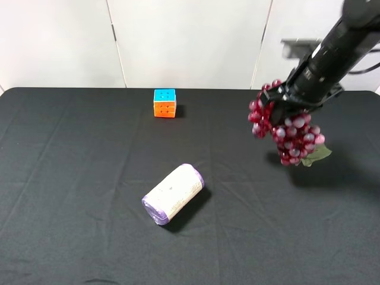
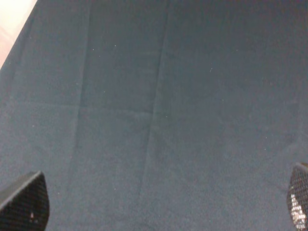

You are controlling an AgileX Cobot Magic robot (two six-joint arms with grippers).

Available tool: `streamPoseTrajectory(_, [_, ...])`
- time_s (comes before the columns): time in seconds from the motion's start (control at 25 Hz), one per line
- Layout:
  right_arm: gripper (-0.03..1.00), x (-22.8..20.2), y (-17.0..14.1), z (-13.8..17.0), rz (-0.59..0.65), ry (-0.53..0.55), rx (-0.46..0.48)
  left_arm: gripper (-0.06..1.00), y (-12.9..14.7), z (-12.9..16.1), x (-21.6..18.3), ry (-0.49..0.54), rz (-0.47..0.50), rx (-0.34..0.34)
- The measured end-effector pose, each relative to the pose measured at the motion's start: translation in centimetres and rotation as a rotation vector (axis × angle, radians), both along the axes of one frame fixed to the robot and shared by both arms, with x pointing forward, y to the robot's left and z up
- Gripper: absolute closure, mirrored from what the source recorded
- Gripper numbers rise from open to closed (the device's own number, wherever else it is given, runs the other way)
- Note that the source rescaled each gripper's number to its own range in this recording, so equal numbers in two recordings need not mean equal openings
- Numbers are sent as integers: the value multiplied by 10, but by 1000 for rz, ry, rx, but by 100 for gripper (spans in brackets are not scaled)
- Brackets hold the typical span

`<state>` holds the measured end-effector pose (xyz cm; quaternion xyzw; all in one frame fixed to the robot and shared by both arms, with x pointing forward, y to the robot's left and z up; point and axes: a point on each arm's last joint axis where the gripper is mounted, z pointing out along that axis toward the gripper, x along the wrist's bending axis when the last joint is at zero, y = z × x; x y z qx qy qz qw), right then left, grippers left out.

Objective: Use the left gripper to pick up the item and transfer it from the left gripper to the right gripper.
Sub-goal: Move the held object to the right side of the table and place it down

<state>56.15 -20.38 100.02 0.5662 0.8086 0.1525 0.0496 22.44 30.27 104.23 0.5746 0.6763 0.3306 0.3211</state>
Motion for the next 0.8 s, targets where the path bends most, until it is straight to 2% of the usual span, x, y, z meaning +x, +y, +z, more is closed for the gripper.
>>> streamPoseTrajectory(0.36, [97,13,2,-65,0,180,-65,-4,0,0,0,0,0,0])
streamPoseTrajectory(0.56, [97,17,1,-78,5,188,-84,-4,0,0,0,0,0,0])
streamPoseTrajectory(0.8, [97,19,1,-80,8,172,-89,-4,0,0,0,0,0,0])
